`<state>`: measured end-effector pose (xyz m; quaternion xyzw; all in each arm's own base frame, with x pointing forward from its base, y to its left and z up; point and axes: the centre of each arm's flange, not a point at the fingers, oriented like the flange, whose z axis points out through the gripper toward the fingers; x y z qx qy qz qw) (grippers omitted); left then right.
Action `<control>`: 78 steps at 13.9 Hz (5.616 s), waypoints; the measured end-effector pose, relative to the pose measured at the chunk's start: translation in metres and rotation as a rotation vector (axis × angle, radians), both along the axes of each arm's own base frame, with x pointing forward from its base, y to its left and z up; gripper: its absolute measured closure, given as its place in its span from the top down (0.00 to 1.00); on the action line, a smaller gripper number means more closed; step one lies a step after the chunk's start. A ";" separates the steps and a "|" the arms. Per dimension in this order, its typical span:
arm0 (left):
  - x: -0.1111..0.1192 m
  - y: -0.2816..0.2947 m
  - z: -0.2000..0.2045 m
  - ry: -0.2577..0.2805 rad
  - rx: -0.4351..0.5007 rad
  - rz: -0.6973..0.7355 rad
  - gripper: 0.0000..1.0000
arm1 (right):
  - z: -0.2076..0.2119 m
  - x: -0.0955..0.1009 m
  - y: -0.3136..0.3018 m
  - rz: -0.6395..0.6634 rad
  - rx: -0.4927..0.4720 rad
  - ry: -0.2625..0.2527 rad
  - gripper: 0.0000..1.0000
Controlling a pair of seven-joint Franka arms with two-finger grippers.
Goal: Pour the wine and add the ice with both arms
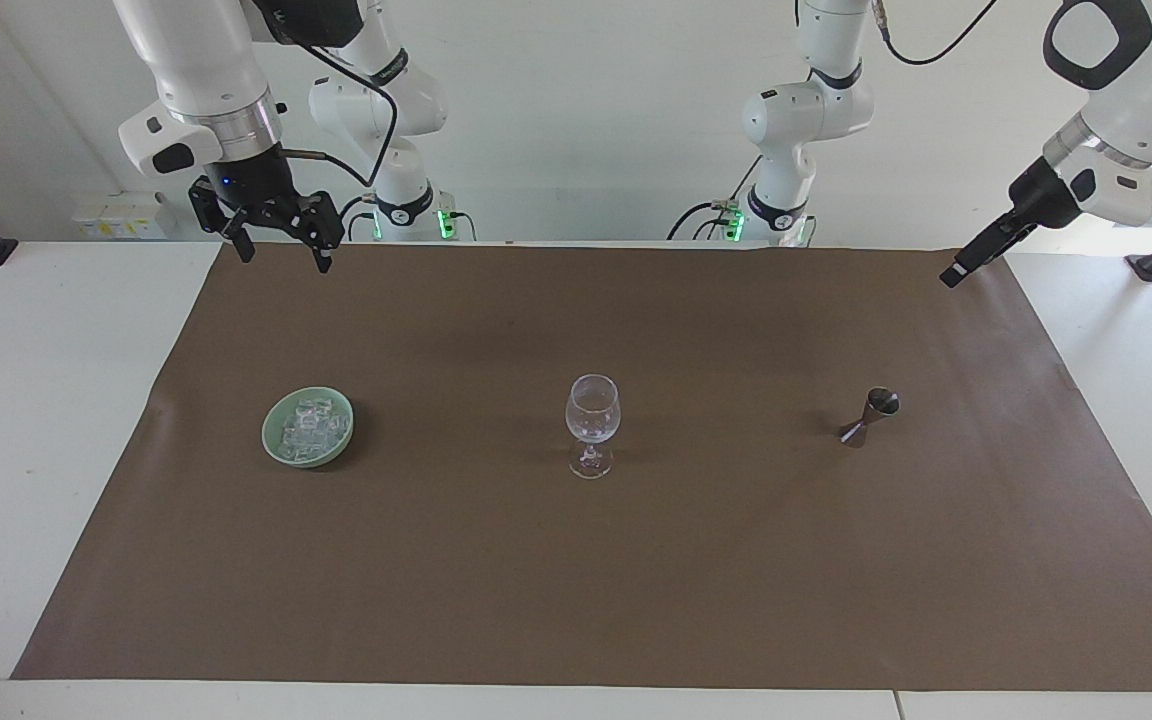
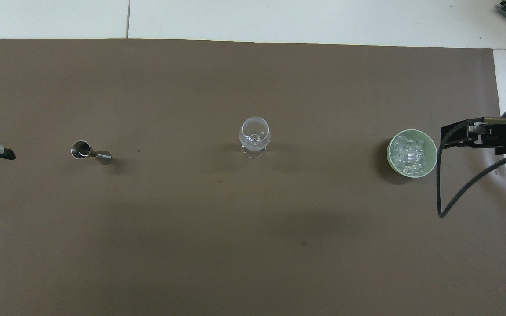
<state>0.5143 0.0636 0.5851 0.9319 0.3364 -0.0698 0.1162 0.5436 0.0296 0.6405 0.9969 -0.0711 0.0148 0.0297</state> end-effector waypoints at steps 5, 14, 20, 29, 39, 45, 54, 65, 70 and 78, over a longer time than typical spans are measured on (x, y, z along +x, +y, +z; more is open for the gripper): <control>0.010 0.035 -0.033 0.144 -0.126 0.393 1.00 | 0.000 0.000 0.000 0.000 0.000 0.000 1.00; 0.005 0.071 -0.122 0.269 -0.396 0.814 1.00 | 0.000 0.000 0.000 0.000 0.000 0.000 1.00; -0.019 0.095 -0.186 0.302 -0.592 1.061 1.00 | 0.000 0.000 0.000 0.000 0.000 0.000 1.00; -0.040 0.094 -0.267 0.420 -0.839 1.288 1.00 | 0.000 0.000 0.000 0.000 0.000 0.000 1.00; -0.036 0.067 -0.332 0.377 -1.016 1.315 1.00 | 0.000 0.000 0.000 0.000 0.000 0.000 1.00; -0.025 0.027 -0.337 0.339 -1.052 1.358 1.00 | 0.000 0.000 0.000 0.000 0.000 0.000 1.00; -0.027 0.023 -0.346 0.329 -1.069 1.388 0.78 | 0.000 0.000 0.000 0.000 0.000 0.000 1.00; -0.027 0.023 -0.346 0.328 -1.073 1.393 0.36 | 0.000 0.000 0.000 0.000 0.000 0.000 1.00; -0.028 0.023 -0.346 0.327 -1.072 1.395 0.22 | 0.000 0.000 0.000 0.000 0.000 0.000 1.00; -0.016 0.025 -0.336 0.302 -1.086 1.375 0.22 | 0.000 0.000 0.000 0.000 0.000 0.000 1.00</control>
